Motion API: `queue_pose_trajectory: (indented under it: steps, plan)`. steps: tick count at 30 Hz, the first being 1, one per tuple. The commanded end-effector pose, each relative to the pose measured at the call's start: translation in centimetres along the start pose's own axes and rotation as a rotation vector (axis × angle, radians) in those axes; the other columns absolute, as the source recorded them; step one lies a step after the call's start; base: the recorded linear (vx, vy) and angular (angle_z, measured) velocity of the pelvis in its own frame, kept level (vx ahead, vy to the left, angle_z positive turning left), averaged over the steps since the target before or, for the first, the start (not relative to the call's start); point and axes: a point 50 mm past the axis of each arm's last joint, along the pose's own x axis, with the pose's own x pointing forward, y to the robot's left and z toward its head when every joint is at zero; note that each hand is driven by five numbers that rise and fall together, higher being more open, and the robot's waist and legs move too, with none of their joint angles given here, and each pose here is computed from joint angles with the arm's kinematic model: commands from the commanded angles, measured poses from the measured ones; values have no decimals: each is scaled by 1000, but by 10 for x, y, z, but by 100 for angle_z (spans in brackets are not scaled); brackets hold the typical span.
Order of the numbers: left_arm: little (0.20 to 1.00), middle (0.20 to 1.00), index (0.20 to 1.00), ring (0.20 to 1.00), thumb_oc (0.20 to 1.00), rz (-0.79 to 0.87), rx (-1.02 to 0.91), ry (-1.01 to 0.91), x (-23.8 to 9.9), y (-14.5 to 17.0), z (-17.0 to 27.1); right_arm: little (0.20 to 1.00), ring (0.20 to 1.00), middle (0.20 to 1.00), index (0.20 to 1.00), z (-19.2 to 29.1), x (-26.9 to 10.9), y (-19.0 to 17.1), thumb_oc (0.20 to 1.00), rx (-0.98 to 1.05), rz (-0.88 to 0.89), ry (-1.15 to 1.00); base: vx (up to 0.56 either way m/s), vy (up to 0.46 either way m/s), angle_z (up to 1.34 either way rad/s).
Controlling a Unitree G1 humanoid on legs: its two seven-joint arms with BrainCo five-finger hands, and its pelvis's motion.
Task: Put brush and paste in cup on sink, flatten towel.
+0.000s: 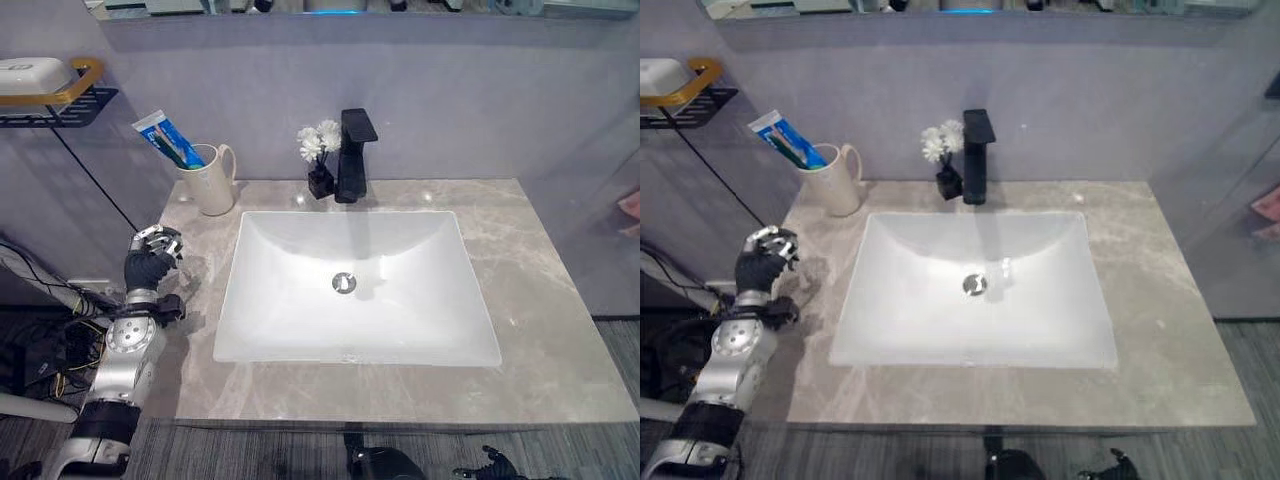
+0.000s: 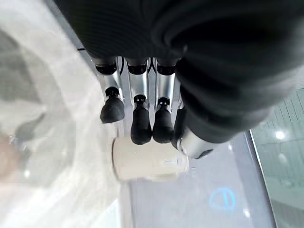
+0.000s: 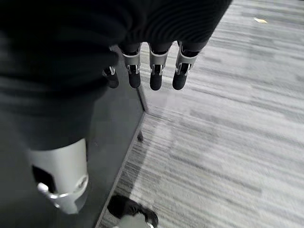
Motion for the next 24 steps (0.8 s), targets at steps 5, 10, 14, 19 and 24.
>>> queue_pose_trajectory:
  steps: [5, 10, 14, 19, 24]
  plan:
    - [200, 200, 200, 200, 200, 119, 126, -104, 24, 40, 36, 1000, 1000, 1000, 1000, 2, -3, -5, 1000, 12, -20, -59, 55, -61, 6]
    - [200, 200, 200, 200, 200, 174, 172, -95, 41, 56, 49, 1000, 1000, 1000, 1000, 1, -3, -2, 1000, -20, -1, -58, 6, -26, 2]
    - [200, 200, 200, 200, 200, 189, 220, -122, 53, 62, 67, 1000, 1000, 1000, 1000, 2, -3, -3, 1000, -42, 1, -62, -36, -8, -4]
    - [200, 200, 200, 200, 200, 219, 270, -143, 72, 68, 90, 1000, 1000, 1000, 1000, 4, -2, -4, 1000, -44, -3, -59, -48, -8, -7]
    - [200, 200, 200, 200, 200, 236, 273, -149, 84, 63, 100, 1000, 1000, 1000, 1000, 12, 1, -5, 1000, -41, -8, -74, -28, -11, -13]
